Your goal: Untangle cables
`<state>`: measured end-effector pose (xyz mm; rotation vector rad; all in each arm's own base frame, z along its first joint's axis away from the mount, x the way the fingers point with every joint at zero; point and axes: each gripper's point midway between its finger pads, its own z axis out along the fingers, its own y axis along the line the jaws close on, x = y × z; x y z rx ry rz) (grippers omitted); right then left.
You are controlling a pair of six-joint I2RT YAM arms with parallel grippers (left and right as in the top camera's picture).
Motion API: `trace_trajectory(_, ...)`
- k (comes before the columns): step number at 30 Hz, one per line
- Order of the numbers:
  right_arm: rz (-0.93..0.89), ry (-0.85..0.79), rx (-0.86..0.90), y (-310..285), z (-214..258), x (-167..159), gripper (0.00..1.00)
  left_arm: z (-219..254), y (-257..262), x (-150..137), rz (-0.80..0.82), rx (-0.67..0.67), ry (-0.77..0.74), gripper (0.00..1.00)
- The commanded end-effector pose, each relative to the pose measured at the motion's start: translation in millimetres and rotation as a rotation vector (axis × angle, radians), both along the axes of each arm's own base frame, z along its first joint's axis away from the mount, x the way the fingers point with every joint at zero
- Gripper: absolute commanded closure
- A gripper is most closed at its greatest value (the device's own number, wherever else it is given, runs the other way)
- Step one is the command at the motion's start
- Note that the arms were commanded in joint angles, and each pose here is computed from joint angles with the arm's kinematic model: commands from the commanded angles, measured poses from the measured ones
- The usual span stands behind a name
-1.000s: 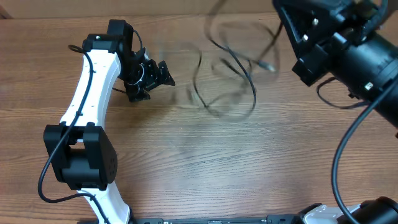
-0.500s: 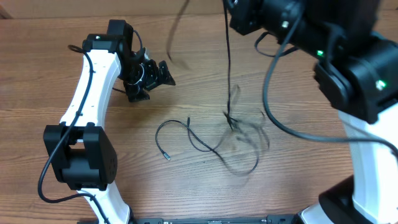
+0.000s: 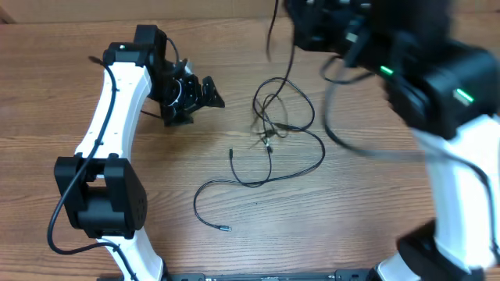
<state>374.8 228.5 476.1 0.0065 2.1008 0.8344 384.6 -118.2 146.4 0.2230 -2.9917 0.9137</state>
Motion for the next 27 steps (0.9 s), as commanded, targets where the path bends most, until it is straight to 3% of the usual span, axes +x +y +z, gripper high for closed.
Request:
trace_trajectory(1,-0.035,0.156,0.09,16.5,-31.5,20.6,0.96,29.5,-38.8,-9.1,-0.258,-0.278,-0.165,0.0)
trace_trajectory(8,-0.108,0.242,0.101,7.2,-56.4,40.4,0.96,72.5,-54.3,-28.3,-0.481,-0.447,-0.359,0.0)
trace_trajectory(13,-0.068,0.304,0.106,16.4,-75.3,46.6,0.96,105.6,-56.2,-27.0,-0.516,-0.433,-0.468,0.11)
trace_trajectory(16,-0.073,0.36,0.118,20.8,-88.4,49.3,0.96,124.4,-59.5,-26.2,-0.541,-0.422,-0.537,0.0)
trace_trajectory(18,-0.083,0.39,0.123,22.7,-96.4,52.0,0.96,138.1,-61.8,-24.4,-0.559,-0.414,-0.59,0.0)
trace_trajectory(27,-0.161,0.53,0.268,29.0,-100.1,50.6,0.96,165.4,-89.6,-23.3,-0.611,-0.442,-0.68,0.12)
